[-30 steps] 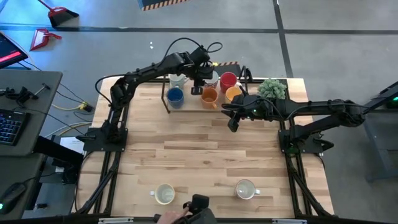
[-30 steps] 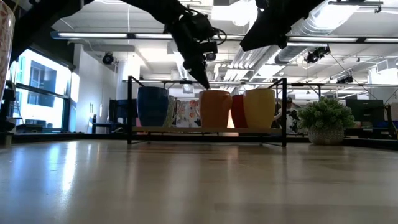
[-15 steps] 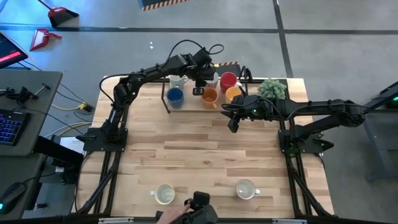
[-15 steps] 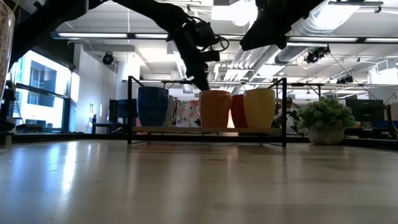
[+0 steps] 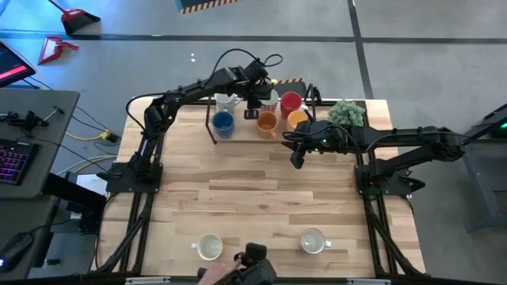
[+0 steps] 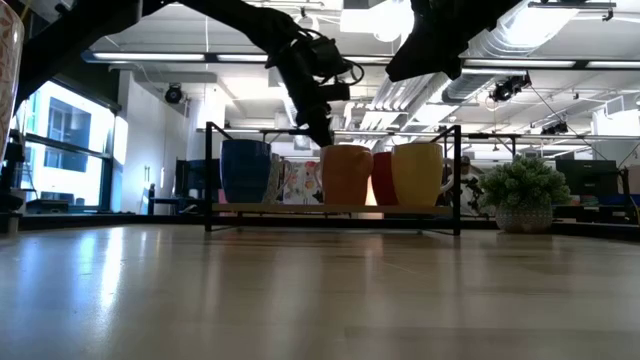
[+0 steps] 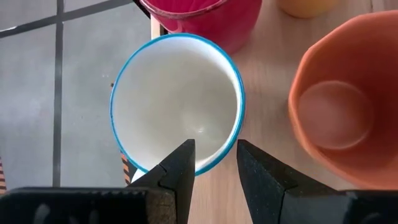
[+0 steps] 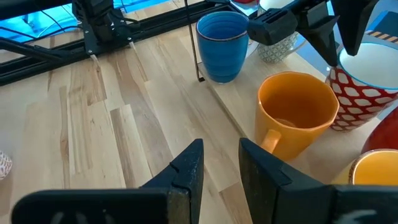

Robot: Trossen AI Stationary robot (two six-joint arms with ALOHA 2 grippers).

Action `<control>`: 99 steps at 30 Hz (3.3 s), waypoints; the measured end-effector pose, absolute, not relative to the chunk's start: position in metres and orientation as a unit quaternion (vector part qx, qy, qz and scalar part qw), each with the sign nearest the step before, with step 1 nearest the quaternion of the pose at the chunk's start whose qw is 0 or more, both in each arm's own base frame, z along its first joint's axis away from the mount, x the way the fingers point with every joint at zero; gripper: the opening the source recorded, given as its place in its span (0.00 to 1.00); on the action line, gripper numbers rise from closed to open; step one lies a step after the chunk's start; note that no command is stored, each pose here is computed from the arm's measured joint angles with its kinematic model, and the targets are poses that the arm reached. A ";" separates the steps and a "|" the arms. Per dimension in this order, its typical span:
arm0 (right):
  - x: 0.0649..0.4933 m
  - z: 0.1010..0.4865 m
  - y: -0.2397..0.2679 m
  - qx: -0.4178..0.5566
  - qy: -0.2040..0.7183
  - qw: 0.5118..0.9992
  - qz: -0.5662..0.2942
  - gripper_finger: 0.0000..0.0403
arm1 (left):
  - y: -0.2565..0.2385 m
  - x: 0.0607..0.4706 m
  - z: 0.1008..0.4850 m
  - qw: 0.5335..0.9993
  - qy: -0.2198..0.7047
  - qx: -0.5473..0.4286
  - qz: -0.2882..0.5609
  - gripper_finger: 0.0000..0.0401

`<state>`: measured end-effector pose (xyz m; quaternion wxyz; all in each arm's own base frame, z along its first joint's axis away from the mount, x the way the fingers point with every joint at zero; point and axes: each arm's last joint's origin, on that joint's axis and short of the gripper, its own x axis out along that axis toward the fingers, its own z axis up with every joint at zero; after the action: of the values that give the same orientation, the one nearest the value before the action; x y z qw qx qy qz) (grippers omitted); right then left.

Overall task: Place coffee mugs
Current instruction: Remove the white red mug from the shelf

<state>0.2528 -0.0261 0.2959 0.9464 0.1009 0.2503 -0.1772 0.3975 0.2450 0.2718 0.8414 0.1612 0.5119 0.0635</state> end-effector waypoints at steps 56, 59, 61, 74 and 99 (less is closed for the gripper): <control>0.250 0.292 -0.027 0.108 0.267 0.937 -0.197 0.20 | 0.273 0.407 0.281 0.832 0.500 0.203 0.129 0.27; 0.250 0.292 -0.027 0.110 0.267 0.937 -0.196 0.20 | 0.274 0.406 0.281 0.832 0.501 0.201 0.131 0.27; 0.250 0.292 -0.027 0.110 0.267 0.937 -0.196 0.20 | 0.274 0.406 0.281 0.832 0.501 0.197 0.132 0.27; 0.250 0.292 -0.026 0.116 0.269 0.938 -0.183 0.20 | 0.271 0.404 0.278 0.827 0.515 0.187 0.124 0.27; 0.251 0.292 -0.025 0.121 0.272 0.940 -0.165 0.20 | 0.273 0.401 0.276 0.819 0.530 0.175 0.136 0.27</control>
<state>0.2507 -0.0248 0.2922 0.9404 0.1209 0.2718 -0.1648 0.4008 0.2734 0.2757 0.8187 0.1745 0.5300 0.1359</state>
